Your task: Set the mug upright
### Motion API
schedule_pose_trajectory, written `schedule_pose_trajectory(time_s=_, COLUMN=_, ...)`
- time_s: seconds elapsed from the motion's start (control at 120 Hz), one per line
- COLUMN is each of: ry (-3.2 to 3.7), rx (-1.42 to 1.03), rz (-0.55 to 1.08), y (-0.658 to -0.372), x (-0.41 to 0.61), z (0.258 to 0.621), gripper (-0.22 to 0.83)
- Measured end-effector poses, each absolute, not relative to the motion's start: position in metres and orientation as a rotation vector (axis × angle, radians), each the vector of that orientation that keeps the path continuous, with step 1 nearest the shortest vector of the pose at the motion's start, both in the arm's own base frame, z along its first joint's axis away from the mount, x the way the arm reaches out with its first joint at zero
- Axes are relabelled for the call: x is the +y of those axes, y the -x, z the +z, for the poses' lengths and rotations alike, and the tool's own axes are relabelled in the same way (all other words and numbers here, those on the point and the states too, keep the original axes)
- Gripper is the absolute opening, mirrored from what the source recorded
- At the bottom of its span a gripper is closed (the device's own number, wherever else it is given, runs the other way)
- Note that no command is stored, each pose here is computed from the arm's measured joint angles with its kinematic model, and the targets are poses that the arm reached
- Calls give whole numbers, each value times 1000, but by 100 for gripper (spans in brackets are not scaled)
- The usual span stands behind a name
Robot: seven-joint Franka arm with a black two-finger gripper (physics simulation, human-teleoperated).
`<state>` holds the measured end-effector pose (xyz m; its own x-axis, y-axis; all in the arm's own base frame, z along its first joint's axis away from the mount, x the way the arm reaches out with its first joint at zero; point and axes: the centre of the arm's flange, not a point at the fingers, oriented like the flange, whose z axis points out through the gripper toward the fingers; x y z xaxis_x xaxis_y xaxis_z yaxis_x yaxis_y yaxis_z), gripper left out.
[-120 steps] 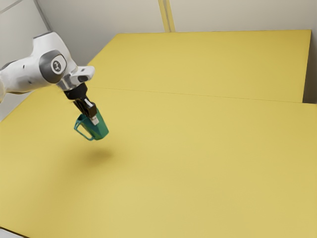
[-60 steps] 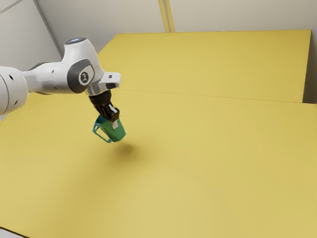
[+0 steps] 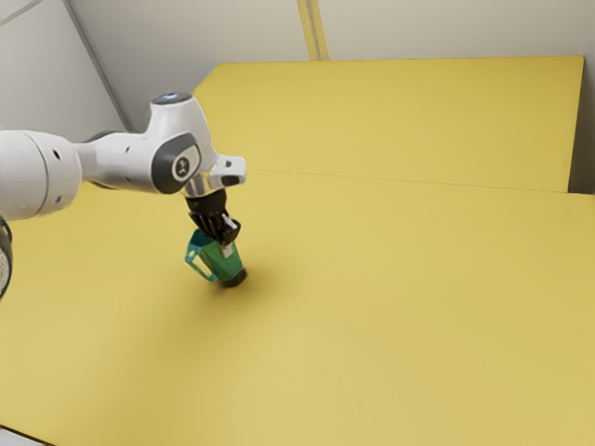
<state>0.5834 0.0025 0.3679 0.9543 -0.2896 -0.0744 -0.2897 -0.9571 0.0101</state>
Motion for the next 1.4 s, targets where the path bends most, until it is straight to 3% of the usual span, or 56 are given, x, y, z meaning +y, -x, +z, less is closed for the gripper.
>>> schedule_pose_trajectory(time_s=0.3, ry=3105, rx=389, rz=174, y=-585, x=3, z=345, gripper=-15)
schedule_pose_trajectory(time_s=0.342, ry=3107, rx=379, rz=176, y=-585, x=3, z=344, gripper=-10)
schedule_pose_trajectory(time_s=0.5, ry=3114, rx=357, rz=166, y=-585, x=0, z=349, gripper=24)
schedule_pose_trajectory(time_s=0.633, ry=3115, rx=348, rz=99, y=-583, x=-2, z=381, gripper=41)
schedule_pose_trajectory(time_s=0.808, ry=3121, rx=311, rz=-7, y=-587, x=3, z=456, gripper=53)
schedule_pose_trajectory(time_s=1.108, ry=3106, rx=311, rz=-92, y=-596, x=5, z=562, gripper=59)
schedule_pose_trajectory(time_s=1.4, ry=3113, rx=308, rz=-7, y=-579, x=9, z=585, gripper=61)
